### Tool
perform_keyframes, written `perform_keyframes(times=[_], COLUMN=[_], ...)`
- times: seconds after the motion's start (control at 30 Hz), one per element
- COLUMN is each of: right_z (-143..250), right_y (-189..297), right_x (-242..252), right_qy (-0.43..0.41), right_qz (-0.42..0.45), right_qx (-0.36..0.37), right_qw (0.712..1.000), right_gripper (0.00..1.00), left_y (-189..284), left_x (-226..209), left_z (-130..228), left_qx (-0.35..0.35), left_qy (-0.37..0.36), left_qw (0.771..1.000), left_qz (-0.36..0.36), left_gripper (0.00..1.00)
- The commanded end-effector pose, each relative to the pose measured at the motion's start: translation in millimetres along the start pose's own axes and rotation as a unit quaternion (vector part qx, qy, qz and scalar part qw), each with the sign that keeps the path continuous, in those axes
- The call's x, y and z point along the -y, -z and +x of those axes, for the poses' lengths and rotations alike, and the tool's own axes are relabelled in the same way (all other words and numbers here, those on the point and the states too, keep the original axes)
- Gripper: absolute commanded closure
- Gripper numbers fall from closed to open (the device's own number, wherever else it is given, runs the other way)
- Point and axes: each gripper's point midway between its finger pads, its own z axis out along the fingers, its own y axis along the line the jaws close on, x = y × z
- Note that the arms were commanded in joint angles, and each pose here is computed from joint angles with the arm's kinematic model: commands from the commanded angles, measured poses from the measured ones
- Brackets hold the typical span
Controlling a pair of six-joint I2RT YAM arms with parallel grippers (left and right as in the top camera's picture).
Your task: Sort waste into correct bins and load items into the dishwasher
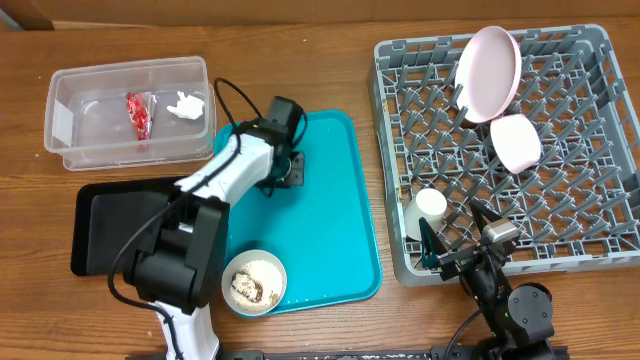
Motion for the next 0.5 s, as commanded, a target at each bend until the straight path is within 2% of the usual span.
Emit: perform_keyframes(times=[0.0, 0.17, 0.47], right_z=[1.3, 1.3, 1.3], right_y=[-0.1, -0.1, -0.1], right_x=[2.2, 2.1, 2.2], right_qy=[-0.002, -0.002, -0.002], right_qz=[0.004, 0.004, 0.004], right_qx=[0.003, 0.003, 0.003], right_qw=[1.000, 1.000, 1.000], right_gripper=[0.00, 0.00, 0.00], left_y=[-43.2, -52.6, -41.2], left_x=[-1.2, -1.2, 7.2], left_z=[22.5, 14.3, -23.2], left_qx=[-0.072, -0.091, -0.049], left_qy=[-0.024, -0.051, -0.052], left_qw=[0.997, 0.994, 0.997], left_qz=[0.025, 0.011, 0.014], left_gripper=[0.96, 0.96, 0.94])
